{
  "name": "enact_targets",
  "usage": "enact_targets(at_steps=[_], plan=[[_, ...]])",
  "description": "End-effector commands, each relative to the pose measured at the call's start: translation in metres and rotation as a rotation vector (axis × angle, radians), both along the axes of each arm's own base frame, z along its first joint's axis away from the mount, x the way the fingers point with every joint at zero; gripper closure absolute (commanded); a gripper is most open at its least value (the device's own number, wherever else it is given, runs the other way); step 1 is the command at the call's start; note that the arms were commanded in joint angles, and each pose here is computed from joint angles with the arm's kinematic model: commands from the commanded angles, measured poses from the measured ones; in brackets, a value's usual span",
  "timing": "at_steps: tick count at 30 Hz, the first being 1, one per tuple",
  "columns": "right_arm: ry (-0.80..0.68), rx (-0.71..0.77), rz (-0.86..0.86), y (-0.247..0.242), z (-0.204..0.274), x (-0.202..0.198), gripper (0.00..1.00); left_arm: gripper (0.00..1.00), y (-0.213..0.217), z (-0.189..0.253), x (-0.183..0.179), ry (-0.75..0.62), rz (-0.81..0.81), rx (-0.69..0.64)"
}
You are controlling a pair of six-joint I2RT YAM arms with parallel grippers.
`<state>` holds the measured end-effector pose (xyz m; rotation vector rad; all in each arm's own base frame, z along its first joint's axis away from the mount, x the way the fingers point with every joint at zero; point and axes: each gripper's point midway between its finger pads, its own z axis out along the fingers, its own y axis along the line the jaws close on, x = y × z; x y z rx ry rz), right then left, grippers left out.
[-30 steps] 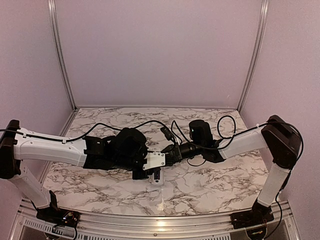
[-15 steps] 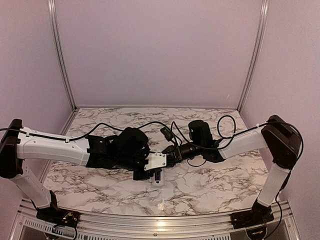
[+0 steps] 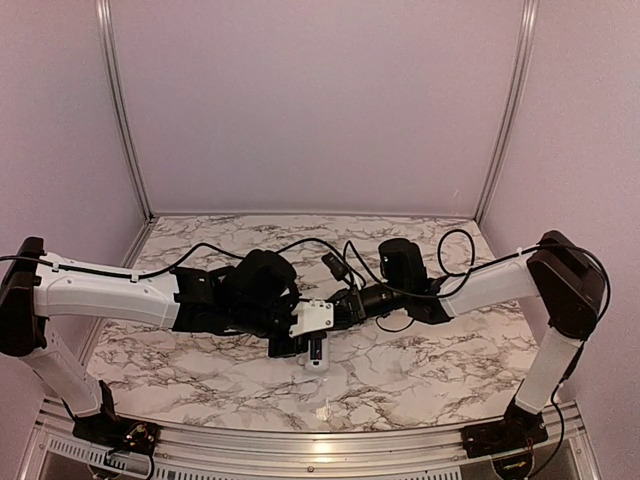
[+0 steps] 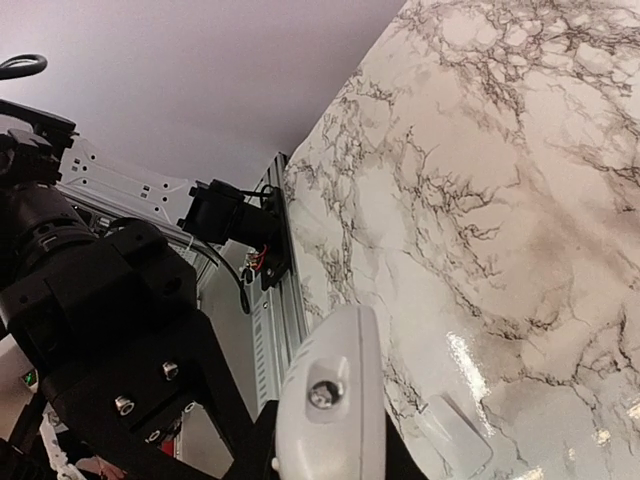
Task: Load the batteries into the remote control
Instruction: Load the battery into the battery compartment.
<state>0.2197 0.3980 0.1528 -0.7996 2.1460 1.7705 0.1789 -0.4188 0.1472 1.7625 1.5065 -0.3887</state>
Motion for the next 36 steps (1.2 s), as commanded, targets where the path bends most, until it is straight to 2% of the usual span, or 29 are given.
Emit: enact_targets(at_steps=[1, 11, 15, 18, 21, 25, 29, 31, 33, 36], plan=[[-0.138, 0.179, 0.013, 0.001, 0.077, 0.004, 1.00, 0.98, 0.022, -0.052, -0.024, 0.131, -0.030, 0.145], [-0.154, 0.229, 0.036, 0.000, 0.096, -0.002, 1.00, 0.99, 0.027, -0.066, -0.023, 0.119, -0.008, 0.169], [-0.159, 0.183, 0.016, 0.000, 0.082, 0.002, 1.00, 0.95, 0.019, -0.041, -0.018, 0.093, 0.000, 0.095], [-0.159, 0.148, -0.008, -0.001, 0.068, 0.006, 1.00, 0.89, 0.009, -0.004, -0.018, 0.078, -0.002, -0.035], [-0.168, 0.131, -0.030, -0.003, 0.061, 0.010, 1.00, 0.75, 0.010, 0.042, -0.017, 0.050, 0.023, -0.190], [-0.205, 0.124, -0.057, -0.006, 0.062, 0.015, 1.00, 0.43, 0.019, 0.100, -0.011, 0.043, 0.122, -0.398], [-0.273, 0.147, -0.073, -0.009, 0.076, 0.018, 1.00, 0.03, 0.044, 0.131, 0.011, 0.130, 0.303, -0.597], [-0.310, 0.165, -0.081, -0.010, 0.086, 0.018, 1.00, 0.01, 0.054, 0.137, 0.024, 0.221, 0.387, -0.680], [-0.349, 0.179, -0.090, -0.012, 0.096, 0.018, 1.00, 0.01, 0.059, 0.134, 0.033, 0.305, 0.448, -0.705], [-0.397, 0.193, -0.106, -0.014, 0.107, 0.018, 1.00, 0.01, 0.053, 0.125, 0.028, 0.405, 0.414, -0.711]])
